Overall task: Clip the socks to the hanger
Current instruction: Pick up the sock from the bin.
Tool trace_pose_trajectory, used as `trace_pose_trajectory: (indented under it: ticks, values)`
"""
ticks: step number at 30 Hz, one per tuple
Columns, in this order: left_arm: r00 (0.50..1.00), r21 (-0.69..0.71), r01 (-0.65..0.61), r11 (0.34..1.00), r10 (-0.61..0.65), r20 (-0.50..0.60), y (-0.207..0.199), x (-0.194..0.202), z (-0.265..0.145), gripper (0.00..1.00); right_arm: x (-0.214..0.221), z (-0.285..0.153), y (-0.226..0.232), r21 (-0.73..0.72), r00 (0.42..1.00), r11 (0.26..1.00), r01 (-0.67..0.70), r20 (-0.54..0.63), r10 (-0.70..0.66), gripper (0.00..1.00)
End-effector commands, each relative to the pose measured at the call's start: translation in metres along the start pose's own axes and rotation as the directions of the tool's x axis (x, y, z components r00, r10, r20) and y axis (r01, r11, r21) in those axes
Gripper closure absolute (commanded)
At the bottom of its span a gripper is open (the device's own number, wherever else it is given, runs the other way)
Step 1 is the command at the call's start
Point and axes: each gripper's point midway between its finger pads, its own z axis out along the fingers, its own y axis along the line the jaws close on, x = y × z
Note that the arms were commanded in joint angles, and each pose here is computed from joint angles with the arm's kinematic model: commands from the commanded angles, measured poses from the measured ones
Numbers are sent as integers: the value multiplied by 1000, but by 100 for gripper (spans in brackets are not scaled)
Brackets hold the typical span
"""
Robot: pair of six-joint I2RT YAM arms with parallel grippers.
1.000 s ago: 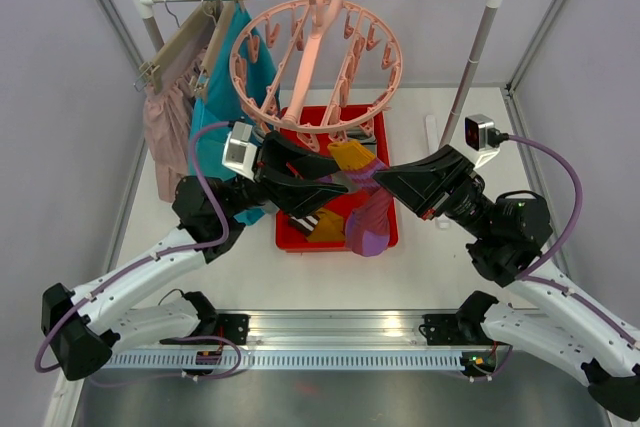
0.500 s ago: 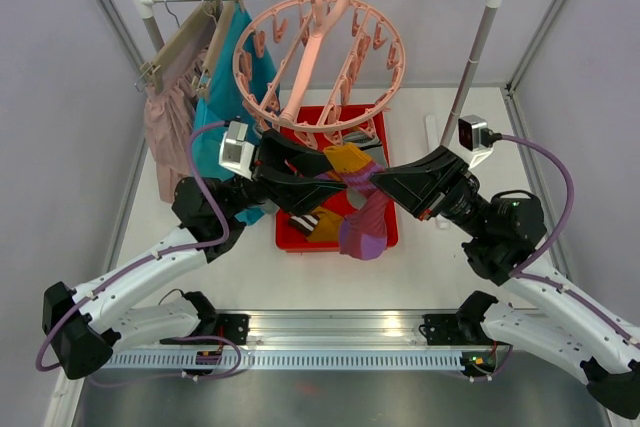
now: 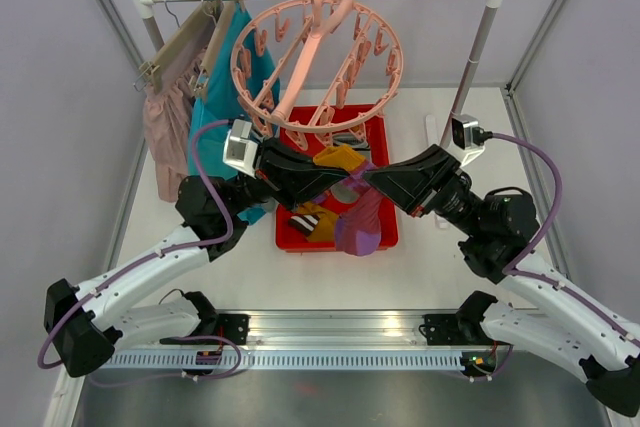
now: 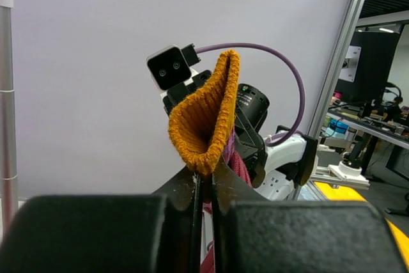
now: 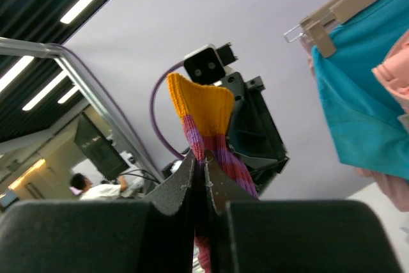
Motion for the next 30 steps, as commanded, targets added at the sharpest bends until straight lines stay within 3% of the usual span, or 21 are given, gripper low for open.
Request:
trace_pose_trajectory:
  ticks: [1,3,4,7,8,9,11,12,17,23,30]
  values:
    - [999,20,-27,999,26,35,-8,-13,2,97,-6,-5,-4,44,997,997,71,28,-72,86]
    - [999,-9,-33,999,33,13,-5,-11,-1,98,-5,-10,-23,154,988,976,155,-8,-156,71]
    - [999,-23,-39,999,39,12,-7,-15,-3,98,-14,-15,-27,209,980,959,190,16,-197,57]
    - [999,-113,-44,993,40,-36,5,-9,-9,98,-32,-33,-55,410,928,840,355,-45,-370,42]
    - [997,-132,-66,989,61,-42,5,-13,-13,98,-45,-37,-56,461,908,798,389,-44,-417,40]
    - [997,-173,-66,983,58,-47,10,-14,-16,98,-44,-50,-75,532,880,718,450,-130,-456,38]
    - [995,-230,-68,971,50,-84,15,-10,-25,98,-63,-62,-88,634,843,603,485,-156,-514,36]
    - [995,-256,-71,964,50,-88,18,-11,-27,98,-63,-71,-101,661,817,533,528,-224,-531,36]
    - [984,-377,-77,923,9,-178,32,4,-48,98,-66,-90,-158,753,754,264,602,-428,-498,40]
    - [976,-460,-112,881,10,-219,35,2,-68,98,-63,-97,-186,727,686,167,666,-508,-521,41]
    - [972,-468,-135,873,24,-235,30,-1,-78,98,-60,-86,-200,651,634,204,731,-537,-556,38]
